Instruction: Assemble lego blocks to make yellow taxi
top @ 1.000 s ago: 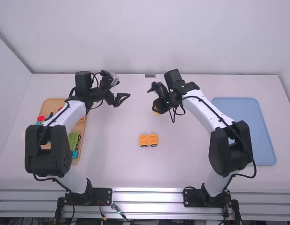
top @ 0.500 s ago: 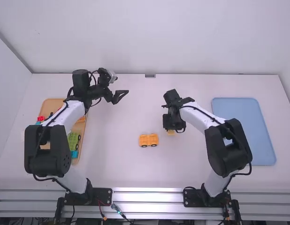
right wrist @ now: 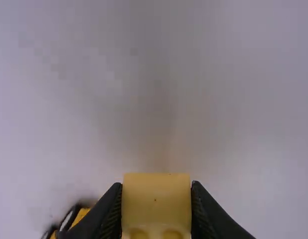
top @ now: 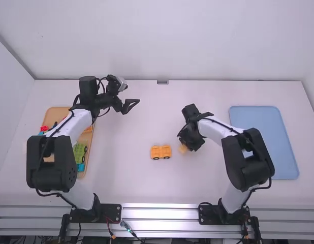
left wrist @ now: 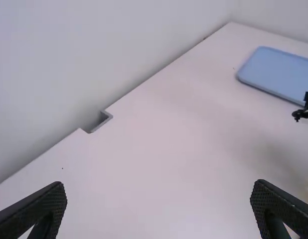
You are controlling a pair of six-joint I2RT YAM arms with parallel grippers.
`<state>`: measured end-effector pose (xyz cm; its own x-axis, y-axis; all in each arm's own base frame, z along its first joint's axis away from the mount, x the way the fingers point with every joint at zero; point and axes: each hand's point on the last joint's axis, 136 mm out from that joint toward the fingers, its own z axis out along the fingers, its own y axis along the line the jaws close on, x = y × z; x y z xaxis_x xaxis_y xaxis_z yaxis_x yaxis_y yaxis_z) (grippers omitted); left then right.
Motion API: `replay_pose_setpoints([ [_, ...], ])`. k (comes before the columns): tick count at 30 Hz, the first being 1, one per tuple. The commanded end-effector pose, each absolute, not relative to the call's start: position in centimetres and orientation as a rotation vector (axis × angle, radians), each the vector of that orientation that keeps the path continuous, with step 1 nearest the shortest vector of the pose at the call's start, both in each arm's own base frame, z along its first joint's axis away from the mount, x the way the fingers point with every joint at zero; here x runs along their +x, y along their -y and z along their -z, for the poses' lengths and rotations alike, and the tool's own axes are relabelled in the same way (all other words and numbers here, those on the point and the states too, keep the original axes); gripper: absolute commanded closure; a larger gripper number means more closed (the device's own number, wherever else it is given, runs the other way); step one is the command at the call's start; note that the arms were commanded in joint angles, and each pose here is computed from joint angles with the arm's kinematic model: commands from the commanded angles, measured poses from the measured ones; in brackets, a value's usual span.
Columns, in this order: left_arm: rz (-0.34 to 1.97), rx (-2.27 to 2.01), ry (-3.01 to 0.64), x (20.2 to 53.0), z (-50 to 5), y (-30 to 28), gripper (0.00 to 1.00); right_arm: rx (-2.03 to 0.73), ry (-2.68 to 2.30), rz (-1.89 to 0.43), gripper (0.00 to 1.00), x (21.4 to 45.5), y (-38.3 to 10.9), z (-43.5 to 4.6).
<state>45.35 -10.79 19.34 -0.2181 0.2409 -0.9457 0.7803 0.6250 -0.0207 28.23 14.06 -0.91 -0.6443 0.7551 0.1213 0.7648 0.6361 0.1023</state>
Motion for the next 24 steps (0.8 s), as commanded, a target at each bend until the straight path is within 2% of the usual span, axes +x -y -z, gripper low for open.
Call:
replay_pose_setpoints([
  [1, 0.649, 0.840, -1.765, 45.1, -19.1, 11.3, 0.01, -1.746, 2.475, 0.167, 1.00, 27.0, -13.6, 1.3],
  [5, 0.652, 0.839, -1.771, 45.0, -19.0, 11.3, 0.02, -1.917, 2.330, 0.139, 1.00, 26.4, -13.3, 1.9],
  [10, 0.656, 0.837, -1.777, 45.0, -18.9, 11.3, 0.01, -1.972, 2.298, 0.187, 1.00, 27.4, -13.3, 1.9],
  [18, 0.658, 0.837, -1.780, 44.9, -18.8, 11.3, 0.01, -2.099, 2.217, 0.155, 0.98, 27.4, -13.0, 2.0],
  [19, 0.659, 0.836, -1.781, 44.9, -18.8, 11.3, 0.01, -2.099, 2.221, 0.167, 0.89, 27.5, -13.2, 2.0],
  [20, 0.660, 0.836, -1.783, 44.9, -18.8, 11.3, 0.01, -2.096, 2.229, 0.185, 0.71, 27.8, -13.4, 2.0],
  [21, 0.663, 0.839, -1.783, 44.9, -18.8, 11.5, 0.01, -2.098, 2.230, 0.193, 0.60, 27.9, -13.4, 2.0],
  [22, 0.664, 0.841, -1.782, 44.8, -18.8, 11.6, 0.01, -2.100, 2.232, 0.205, 0.42, 28.1, -13.5, 2.0],
  [24, 0.665, 0.840, -1.783, 44.8, -18.8, 11.5, 0.01, -2.102, 2.232, 0.208, 0.25, 28.2, -13.5, 2.0],
])
